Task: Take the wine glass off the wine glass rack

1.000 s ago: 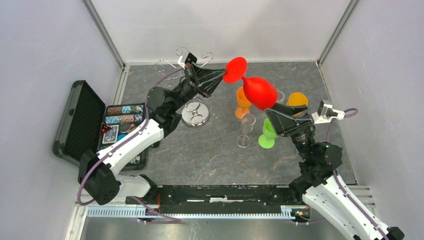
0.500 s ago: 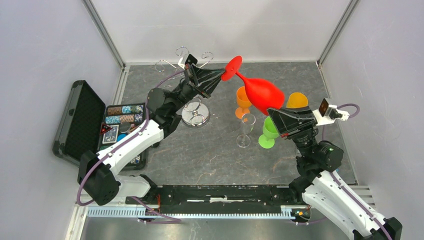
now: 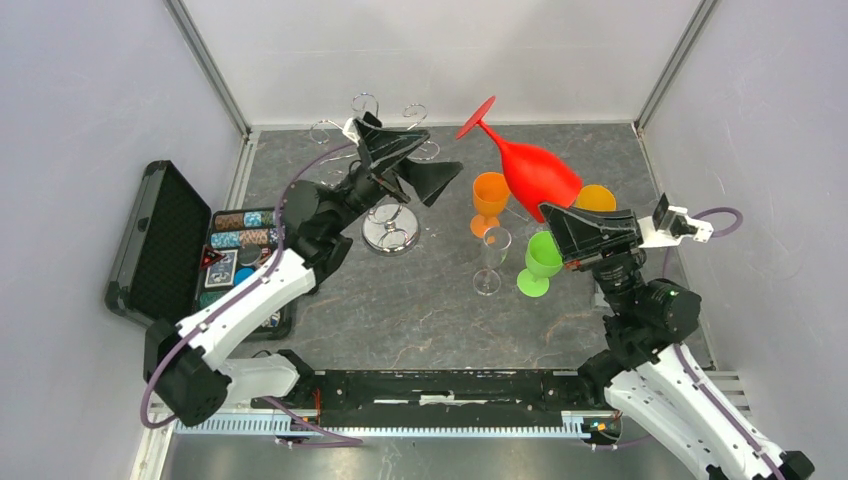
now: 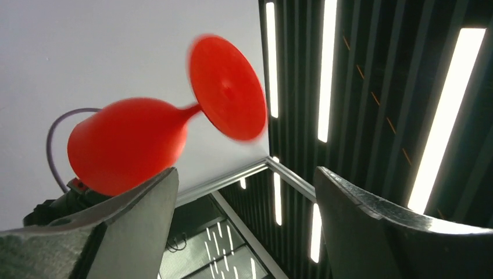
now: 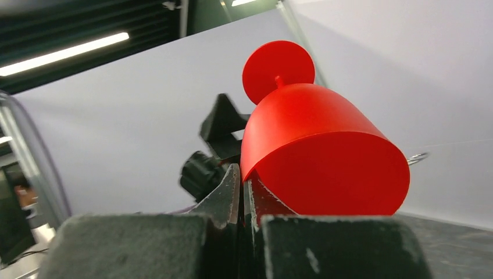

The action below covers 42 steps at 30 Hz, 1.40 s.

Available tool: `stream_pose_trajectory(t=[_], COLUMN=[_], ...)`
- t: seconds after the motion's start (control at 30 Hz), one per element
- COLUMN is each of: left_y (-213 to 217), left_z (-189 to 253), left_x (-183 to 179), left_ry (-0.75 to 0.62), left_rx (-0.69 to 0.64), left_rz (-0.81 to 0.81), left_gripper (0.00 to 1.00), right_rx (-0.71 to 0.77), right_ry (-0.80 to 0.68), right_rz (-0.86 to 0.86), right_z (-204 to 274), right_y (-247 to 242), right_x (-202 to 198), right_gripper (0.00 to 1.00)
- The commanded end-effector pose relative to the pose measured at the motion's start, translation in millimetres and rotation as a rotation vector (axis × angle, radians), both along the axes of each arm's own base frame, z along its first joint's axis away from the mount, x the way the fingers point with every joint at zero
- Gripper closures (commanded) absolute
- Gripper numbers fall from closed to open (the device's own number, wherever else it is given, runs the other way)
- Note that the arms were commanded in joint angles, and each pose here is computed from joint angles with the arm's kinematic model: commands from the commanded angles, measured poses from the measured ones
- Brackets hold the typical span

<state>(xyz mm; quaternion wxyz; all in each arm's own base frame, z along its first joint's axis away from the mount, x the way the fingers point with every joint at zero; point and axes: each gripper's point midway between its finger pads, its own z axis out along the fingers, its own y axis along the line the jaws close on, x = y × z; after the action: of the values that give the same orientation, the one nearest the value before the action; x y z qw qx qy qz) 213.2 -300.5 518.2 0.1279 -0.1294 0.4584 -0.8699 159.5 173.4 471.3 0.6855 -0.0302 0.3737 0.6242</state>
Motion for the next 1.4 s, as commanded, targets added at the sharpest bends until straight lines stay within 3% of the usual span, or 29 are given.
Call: stream_pose_trajectory(t=[0.0, 0.17, 0.27, 0.47, 0.6, 0.73, 0.97, 1.2, 1.37], left_y=[14, 15, 11, 15, 37, 57, 65, 64, 73], left_z=[0, -24, -39, -98, -133, -159, -190, -208, -209], left_x=[-17, -16, -20, -7, 5, 13, 18, 18, 17], left_ry=[-0.127, -0.226, -0.343, -0.501, -0.540, -0.551, -0.550, -0.553, -0.550], left_rx=[0.092, 0.221, 0.338, 0.737, 0.967, 1.113, 1.224, 1.273, 1.294], left_rz=[0.131, 0.221, 0.243, 0.337, 0.437, 0.503, 0.500, 0.457, 0.493], left_gripper=[0.06, 0.00, 0.00, 0.00, 0.00, 0.00, 0.00, 0.00, 0.00], right_rx=[-0.076, -0.242, -0.445, -0.880, -0.965, -1.028, -1.145, -1.263, -1.316], right_ry=[0.025, 0.179, 0.296, 0.526, 0.628, 0.758, 0.935, 0.993, 1.061], right_rz=[-0.220, -0.500, -0.652, -0.787, -0.834, -0.871, -0.911, -0.717, -0.739], right_z=[6, -15, -40, -94, -104, -113, -140, -193, -222], right_y=[-21, -55, -75, -101, -123, -145, -172, -141, -144], right_x=[16, 43, 57, 69, 56, 39, 13, 15, 18], right_gripper=[1.00, 1.00, 1.00, 1.00, 1.00, 1.00, 1.00, 1.00, 1.00])
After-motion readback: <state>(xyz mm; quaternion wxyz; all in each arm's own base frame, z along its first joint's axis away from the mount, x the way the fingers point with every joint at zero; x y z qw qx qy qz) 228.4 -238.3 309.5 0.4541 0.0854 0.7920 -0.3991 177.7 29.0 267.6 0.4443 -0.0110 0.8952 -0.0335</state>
